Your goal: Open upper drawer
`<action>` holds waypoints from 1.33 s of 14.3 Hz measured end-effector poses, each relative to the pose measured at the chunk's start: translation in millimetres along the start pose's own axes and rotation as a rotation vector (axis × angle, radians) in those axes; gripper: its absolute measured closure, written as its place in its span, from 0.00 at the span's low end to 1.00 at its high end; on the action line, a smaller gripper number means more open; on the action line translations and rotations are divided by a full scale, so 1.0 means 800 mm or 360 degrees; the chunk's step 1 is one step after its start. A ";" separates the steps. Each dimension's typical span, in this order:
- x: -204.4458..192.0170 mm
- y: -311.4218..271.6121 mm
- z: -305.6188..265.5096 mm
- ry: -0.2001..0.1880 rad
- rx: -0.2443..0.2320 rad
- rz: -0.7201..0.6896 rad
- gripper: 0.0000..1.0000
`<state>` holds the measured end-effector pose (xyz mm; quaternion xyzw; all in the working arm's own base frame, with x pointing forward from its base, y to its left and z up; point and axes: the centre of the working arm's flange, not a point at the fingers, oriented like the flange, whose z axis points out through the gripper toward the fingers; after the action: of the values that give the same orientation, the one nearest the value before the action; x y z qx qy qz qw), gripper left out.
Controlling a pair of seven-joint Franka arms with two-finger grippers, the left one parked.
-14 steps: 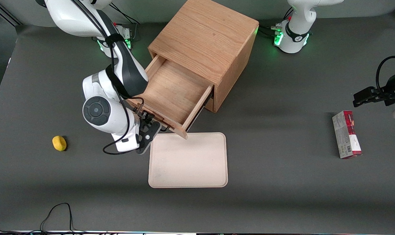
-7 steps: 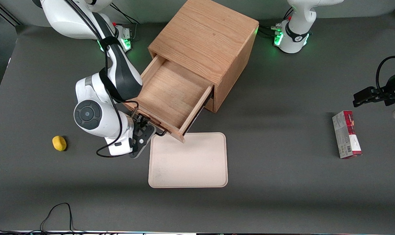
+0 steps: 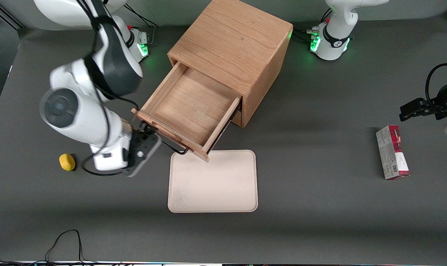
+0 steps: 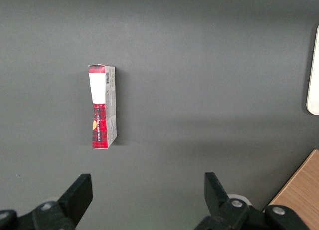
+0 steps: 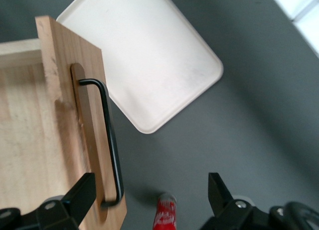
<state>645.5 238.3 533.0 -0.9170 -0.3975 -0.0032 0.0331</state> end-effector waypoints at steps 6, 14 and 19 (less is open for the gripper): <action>-0.082 0.026 -0.119 0.0070 -0.0075 0.0595 0.00; -0.180 0.108 -0.134 0.0100 -0.0120 0.1112 0.00; -0.254 0.119 -0.124 0.0121 -0.0054 0.1197 0.00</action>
<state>577.9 18.8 619.5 -0.9985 -0.0315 -0.0315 0.0316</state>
